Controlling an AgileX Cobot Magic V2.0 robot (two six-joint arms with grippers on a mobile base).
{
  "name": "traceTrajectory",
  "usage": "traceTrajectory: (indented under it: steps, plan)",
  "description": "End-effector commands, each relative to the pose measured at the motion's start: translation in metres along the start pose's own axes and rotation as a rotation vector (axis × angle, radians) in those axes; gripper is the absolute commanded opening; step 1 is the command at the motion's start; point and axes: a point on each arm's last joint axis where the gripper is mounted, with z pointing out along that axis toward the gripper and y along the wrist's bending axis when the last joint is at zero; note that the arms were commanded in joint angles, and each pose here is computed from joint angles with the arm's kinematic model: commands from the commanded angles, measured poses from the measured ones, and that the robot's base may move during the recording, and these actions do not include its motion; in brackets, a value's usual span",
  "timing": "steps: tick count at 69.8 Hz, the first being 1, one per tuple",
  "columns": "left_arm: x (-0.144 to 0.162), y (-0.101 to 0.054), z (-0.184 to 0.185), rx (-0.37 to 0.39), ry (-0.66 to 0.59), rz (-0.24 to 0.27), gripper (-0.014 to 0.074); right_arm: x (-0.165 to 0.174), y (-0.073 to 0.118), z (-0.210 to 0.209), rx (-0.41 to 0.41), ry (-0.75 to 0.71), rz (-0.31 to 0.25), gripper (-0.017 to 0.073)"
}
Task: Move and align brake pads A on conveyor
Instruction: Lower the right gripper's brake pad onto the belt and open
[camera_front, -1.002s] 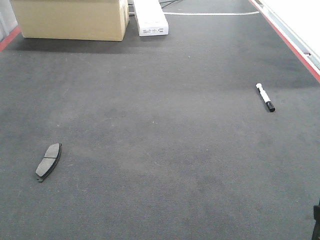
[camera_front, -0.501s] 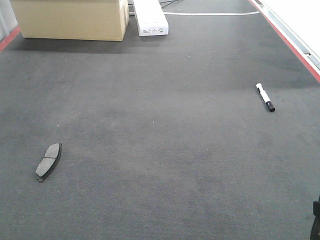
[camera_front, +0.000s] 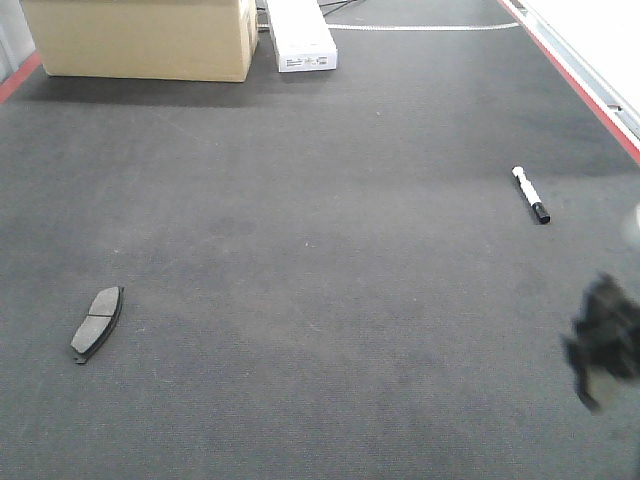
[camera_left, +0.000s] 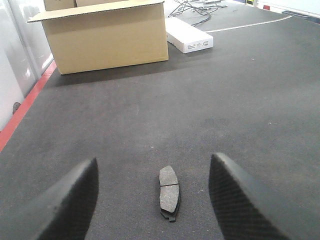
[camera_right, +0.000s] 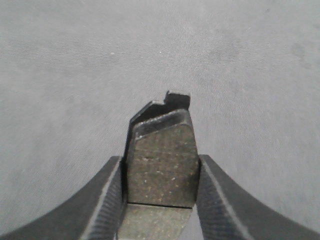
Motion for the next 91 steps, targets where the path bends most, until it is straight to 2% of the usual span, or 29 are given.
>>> traceTrajectory:
  steps: [1,7,15,20,31,50,68,79,91]
  plan:
    - [-0.013,0.001,-0.002,0.0,-0.087,-0.008,0.047,-0.037,-0.001,0.012,0.009,-0.048,-0.014,0.0008]
    - [-0.013,0.001,-0.002,0.0,-0.087,-0.008,0.047,-0.054,-0.001,0.037,0.013,0.032,-0.026,0.0008]
    - [-0.013,0.001,-0.002,0.0,-0.087,-0.008,0.047,-0.07,-0.003,0.07,0.024,0.164,-0.108,0.0008]
    - [-0.013,0.001,-0.002,0.0,-0.087,-0.008,0.047,-0.076,-0.004,0.087,0.028,0.247,-0.138,0.0008]
    - [-0.013,0.001,-0.002,0.0,-0.087,-0.008,0.047,-0.083,-0.006,0.121,0.027,0.363,-0.154,0.0008]
    - [-0.013,0.001,-0.002,0.0,-0.087,-0.008,0.047,-0.089,-0.008,0.158,0.035,0.425,-0.183,0.0015]
    - [-0.013,0.001,-0.002,0.0,-0.087,-0.008,0.047,-0.077,-0.009,0.189,0.038,0.501,-0.202,0.005]
    - [-0.013,0.001,-0.002,0.0,-0.087,-0.008,0.047,-0.076,-0.009,0.199,0.049,0.476,-0.159,0.0137]
    - [-0.013,0.001,-0.002,0.0,-0.087,-0.008,0.047,-0.078,-0.01,0.199,0.061,0.462,-0.143,0.033]
